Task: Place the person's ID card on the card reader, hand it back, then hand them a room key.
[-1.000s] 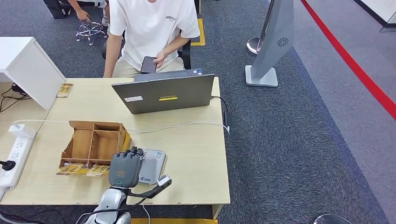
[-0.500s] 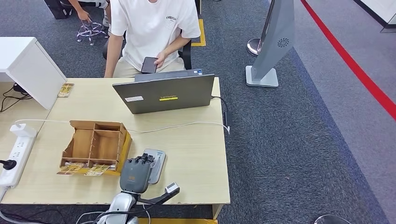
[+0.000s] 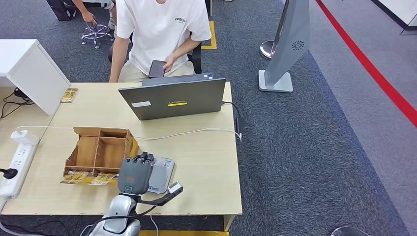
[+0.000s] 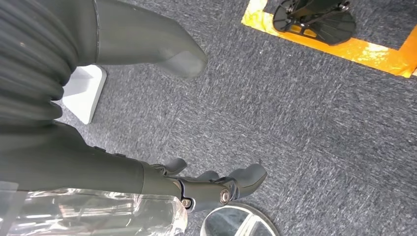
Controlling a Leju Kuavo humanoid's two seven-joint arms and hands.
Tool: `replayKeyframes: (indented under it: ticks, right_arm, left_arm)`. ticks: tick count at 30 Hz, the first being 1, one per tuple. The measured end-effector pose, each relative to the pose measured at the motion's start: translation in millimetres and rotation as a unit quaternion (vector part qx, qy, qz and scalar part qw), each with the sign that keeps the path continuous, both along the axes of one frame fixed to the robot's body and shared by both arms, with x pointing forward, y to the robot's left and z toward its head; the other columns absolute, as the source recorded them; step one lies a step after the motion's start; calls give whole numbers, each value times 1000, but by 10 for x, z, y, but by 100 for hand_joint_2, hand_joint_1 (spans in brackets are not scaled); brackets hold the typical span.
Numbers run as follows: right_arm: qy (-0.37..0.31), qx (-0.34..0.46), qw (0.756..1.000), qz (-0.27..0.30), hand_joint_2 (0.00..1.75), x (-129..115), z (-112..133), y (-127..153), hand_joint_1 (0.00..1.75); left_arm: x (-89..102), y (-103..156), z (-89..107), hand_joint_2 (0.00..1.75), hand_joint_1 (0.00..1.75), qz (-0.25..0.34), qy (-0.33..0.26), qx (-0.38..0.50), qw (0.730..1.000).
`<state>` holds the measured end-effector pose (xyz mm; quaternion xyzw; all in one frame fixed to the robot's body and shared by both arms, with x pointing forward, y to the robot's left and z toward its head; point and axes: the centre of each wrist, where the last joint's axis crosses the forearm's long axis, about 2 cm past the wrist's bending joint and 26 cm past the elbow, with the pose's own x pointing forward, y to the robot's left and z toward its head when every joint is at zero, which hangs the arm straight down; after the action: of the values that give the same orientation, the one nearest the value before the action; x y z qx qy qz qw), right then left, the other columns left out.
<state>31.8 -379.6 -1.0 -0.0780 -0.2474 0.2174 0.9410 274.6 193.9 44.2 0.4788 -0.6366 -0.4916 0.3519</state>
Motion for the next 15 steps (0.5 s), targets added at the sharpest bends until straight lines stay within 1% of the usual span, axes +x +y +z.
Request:
replayKeyframes:
  ticks: [4, 6, 8, 11, 13, 15]
  right_arm:
    - [1, -3, 1000, 5, 175, 11, 4, 1, 0]
    - [0, -4, 1000, 6, 175, 18, 5, 2, 0]
    - [-1, -4, 1000, 6, 175, 21, 5, 1, 0]
    - [-2, -3, 1000, 5, 175, 24, 6, -1, 0]
    - [-3, -4, 1000, 5, 175, 26, 7, -3, 0]
    - [-4, -5, 1000, 6, 175, 34, 8, -4, 0]
  left_arm:
    - [379, 205, 502, 175, 175, 12, -78, 7, 997]
    - [477, 261, 673, 175, 175, 14, -104, 7, 994]
    - [506, 287, 756, 175, 175, 13, -120, 6, 993]
    - [523, 319, 830, 175, 175, 16, -136, 4, 991]
    - [547, 356, 874, 175, 175, 28, -147, 1, 989]
    - [616, 419, 954, 175, 175, 50, -163, -3, 985]
